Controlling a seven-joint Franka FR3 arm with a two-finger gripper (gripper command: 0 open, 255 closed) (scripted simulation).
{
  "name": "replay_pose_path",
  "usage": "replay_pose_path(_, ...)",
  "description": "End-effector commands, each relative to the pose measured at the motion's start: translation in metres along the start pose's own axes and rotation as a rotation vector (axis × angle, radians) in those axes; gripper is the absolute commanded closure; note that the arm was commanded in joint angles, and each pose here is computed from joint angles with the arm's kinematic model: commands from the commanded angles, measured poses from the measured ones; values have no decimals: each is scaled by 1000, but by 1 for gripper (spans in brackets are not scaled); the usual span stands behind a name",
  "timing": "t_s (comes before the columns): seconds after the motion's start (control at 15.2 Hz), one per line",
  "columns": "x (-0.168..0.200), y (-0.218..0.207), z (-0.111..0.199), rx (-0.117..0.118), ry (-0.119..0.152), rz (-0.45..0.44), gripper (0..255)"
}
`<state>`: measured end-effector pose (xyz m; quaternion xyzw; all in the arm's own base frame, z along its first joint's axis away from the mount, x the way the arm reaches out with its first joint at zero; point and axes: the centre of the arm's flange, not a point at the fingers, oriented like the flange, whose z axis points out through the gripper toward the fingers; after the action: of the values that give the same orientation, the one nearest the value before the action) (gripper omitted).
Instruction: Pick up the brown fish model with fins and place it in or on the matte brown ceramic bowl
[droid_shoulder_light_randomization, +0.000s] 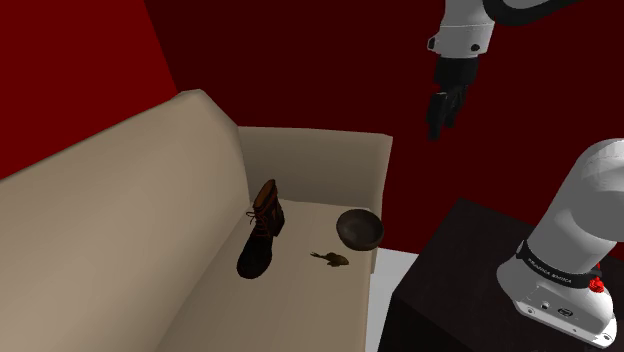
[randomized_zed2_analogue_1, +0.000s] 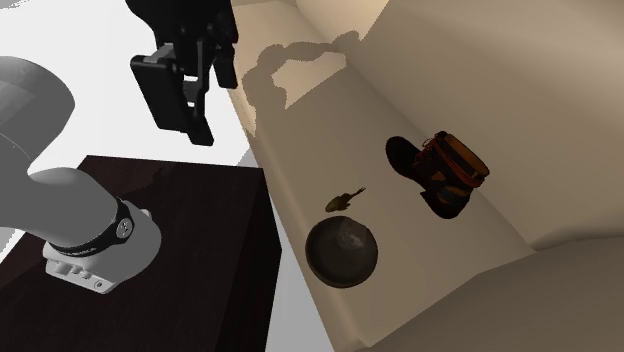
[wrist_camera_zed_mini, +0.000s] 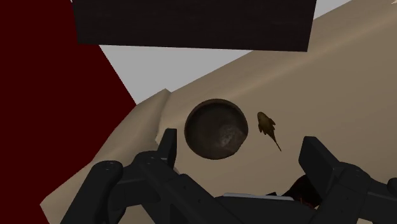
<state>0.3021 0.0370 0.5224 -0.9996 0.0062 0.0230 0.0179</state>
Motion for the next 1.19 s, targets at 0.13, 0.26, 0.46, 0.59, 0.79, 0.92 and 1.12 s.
replay_pose_path(0.13,13,-22,46,-2,18,12,0)
replay_pose_path(0.26,20,-31,69,-3,26,18,0)
replay_pose_path(0.46,32,-46,104,-4,37,26,0)
replay_pose_path(0.59,40,-55,127,-5,45,31,0)
replay_pose_path(0.79,52,-69,162,-7,57,40,0)
replay_pose_path(0.92,60,-79,184,-8,64,45,0)
replay_pose_path(1.12,73,-93,219,-9,76,53,0)
